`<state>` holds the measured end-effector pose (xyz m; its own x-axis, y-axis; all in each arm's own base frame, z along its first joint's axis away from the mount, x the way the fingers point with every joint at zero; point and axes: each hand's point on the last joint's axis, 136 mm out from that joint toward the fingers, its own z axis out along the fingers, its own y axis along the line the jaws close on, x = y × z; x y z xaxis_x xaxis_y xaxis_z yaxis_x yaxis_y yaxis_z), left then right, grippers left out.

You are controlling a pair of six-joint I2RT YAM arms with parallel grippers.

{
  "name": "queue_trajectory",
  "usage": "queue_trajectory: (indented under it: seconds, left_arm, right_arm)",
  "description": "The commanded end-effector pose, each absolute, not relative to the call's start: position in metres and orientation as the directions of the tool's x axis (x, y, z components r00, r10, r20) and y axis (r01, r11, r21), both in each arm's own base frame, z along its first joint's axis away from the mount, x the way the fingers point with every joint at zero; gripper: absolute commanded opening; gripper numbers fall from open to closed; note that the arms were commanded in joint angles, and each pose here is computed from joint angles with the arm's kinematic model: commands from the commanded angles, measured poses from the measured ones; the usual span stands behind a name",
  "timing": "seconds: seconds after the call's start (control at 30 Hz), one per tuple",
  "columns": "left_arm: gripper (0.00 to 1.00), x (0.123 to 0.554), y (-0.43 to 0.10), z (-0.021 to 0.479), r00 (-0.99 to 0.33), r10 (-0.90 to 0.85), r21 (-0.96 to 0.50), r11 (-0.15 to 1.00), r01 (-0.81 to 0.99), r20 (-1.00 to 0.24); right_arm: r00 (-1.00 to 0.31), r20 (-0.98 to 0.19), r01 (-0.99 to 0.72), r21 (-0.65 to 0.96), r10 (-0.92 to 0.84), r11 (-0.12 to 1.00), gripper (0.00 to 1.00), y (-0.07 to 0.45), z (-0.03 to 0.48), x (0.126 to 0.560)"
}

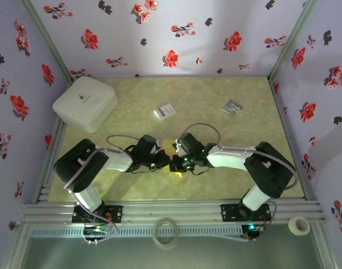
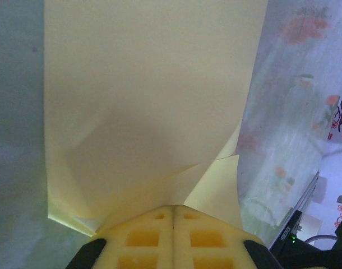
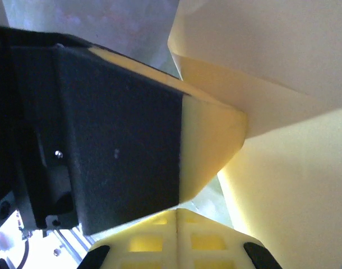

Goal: Fold a paper plane with a square sheet of paper (pick it up from the middle)
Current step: Third fold the triangle at the center of the table.

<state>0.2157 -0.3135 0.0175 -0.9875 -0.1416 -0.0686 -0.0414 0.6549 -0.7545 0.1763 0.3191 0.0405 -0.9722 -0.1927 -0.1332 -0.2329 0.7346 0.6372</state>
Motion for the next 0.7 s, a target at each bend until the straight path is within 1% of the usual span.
queue_trajectory:
  seconds: [0.0, 0.27, 0.67]
  left_arm:
    - [0.0, 0.213, -0.307, 0.003, -0.989, -0.131, -0.714, 0.698, -0.044, -0.068]
    - [0.0, 0.213, -0.308, 0.002, -0.989, -0.129, -0.715, 0.698, -0.044, -0.066]
    - [0.0, 0.212, -0.307, -0.001, -0.99, -0.13, -0.71, 0.703, -0.051, -0.058]
  right_arm:
    - [-0.969, -0.127, -0.244, 0.593, -0.211, 0.767, 0.04, 0.317, 0.031, 0.178]
    - [-0.972, -0.078, -0.225, 0.566, -0.22, 0.793, 0.04, 0.304, 0.011, 0.167]
    - [-0.977, -0.064, -0.2, 0.588, -0.202, 0.784, 0.06, 0.296, 0.009, 0.157]
